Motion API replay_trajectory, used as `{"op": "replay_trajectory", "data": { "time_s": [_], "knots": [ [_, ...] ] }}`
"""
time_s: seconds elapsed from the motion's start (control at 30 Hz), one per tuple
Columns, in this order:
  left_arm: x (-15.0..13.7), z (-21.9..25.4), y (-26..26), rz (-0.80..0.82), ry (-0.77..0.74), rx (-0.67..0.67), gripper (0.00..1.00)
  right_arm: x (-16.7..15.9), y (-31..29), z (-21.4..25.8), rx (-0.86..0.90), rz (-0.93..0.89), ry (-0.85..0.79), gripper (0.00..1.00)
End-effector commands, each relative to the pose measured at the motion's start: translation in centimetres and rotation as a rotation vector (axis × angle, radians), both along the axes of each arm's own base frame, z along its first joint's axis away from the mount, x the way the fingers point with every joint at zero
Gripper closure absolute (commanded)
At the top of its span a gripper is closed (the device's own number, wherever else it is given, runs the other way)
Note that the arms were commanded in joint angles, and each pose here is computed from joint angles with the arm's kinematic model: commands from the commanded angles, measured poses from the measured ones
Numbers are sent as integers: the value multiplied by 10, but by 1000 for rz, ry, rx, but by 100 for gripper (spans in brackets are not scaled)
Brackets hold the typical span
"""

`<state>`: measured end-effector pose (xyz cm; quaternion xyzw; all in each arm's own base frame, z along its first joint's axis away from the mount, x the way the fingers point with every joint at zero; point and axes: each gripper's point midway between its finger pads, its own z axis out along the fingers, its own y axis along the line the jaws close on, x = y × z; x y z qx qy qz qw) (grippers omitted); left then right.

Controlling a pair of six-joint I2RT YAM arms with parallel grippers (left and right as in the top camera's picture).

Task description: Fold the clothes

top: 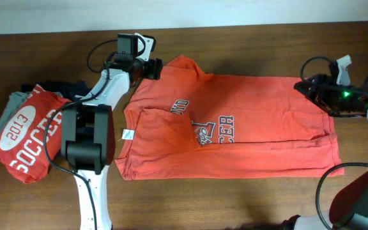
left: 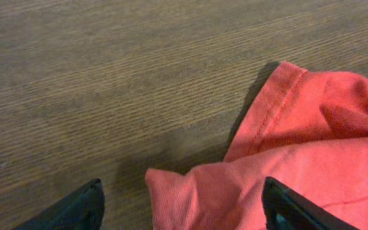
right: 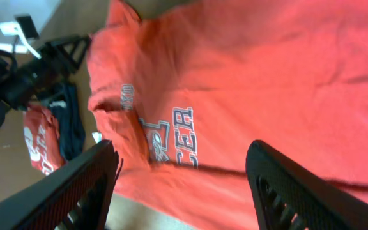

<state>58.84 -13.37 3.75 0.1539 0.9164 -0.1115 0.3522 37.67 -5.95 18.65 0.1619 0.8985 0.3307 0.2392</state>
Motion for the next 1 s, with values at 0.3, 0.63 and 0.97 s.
{"op": "replay_trajectory", "data": {
  "time_s": [0.3, 0.63, 0.97],
  "knots": [
    [-8, -33, -14, -74, 56, -61, 39, -7, -7, -3, -74, -14, 35, 34],
    [-5, -1, -40, -147, 55, -219, 100, -11, -5, -4, -63, -13, 58, 39],
    [1, 76, -38, -186, 58, -162, 100, -17, -3, -7, -82, 22, 64, 40]
  ]
}}
